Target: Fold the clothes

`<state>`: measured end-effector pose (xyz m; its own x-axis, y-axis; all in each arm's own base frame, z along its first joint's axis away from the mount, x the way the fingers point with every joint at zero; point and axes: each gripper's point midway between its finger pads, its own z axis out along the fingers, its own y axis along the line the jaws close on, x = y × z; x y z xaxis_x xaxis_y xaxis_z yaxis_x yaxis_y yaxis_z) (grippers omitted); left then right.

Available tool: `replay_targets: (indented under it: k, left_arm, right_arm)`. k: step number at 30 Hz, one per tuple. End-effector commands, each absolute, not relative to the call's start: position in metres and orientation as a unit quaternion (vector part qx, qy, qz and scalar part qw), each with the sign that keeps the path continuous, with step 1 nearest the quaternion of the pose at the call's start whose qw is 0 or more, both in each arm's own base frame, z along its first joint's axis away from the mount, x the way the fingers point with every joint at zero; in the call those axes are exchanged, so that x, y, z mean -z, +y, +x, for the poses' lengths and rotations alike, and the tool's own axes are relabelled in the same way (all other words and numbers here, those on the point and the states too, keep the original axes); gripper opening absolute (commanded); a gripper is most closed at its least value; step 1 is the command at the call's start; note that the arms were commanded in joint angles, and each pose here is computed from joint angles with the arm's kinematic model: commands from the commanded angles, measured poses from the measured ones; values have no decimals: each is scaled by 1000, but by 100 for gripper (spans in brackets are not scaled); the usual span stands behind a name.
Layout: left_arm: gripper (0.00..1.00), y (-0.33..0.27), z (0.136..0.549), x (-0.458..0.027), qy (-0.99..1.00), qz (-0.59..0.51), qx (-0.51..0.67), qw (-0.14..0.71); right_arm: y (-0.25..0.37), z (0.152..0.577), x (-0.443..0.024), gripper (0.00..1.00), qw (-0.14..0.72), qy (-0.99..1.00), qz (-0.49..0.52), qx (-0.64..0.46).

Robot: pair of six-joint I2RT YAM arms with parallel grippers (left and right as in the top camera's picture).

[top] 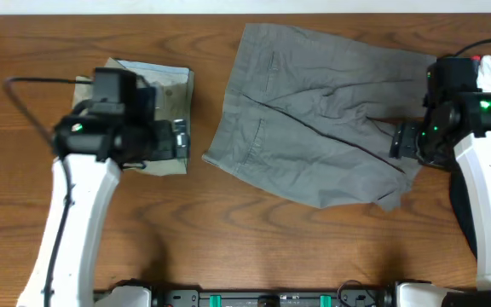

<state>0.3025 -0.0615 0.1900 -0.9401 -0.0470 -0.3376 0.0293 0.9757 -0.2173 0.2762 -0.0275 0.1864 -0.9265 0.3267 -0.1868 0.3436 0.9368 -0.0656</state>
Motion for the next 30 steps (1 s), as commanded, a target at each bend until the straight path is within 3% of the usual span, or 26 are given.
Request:
replay_targets:
  k: [1,10,19,30]
  left_arm:
    - [98,-83,310,-172,981,45,114,152]
    - [98,-105,320,-93,990,105,80,51]
    - [98,-111,337,-35,991,105,75,16]
    - [51,-133,327,5,982,155,100,-29]
  right_arm:
    - [-25,272,-169,82,61,981,182,31]
    - [-8,260,-114,89,-1,984,180,-7]
    - [-5,252,-96,92,-15,983,181,-16]
    - [-5,255,-95,92,-10,983,181,-16]
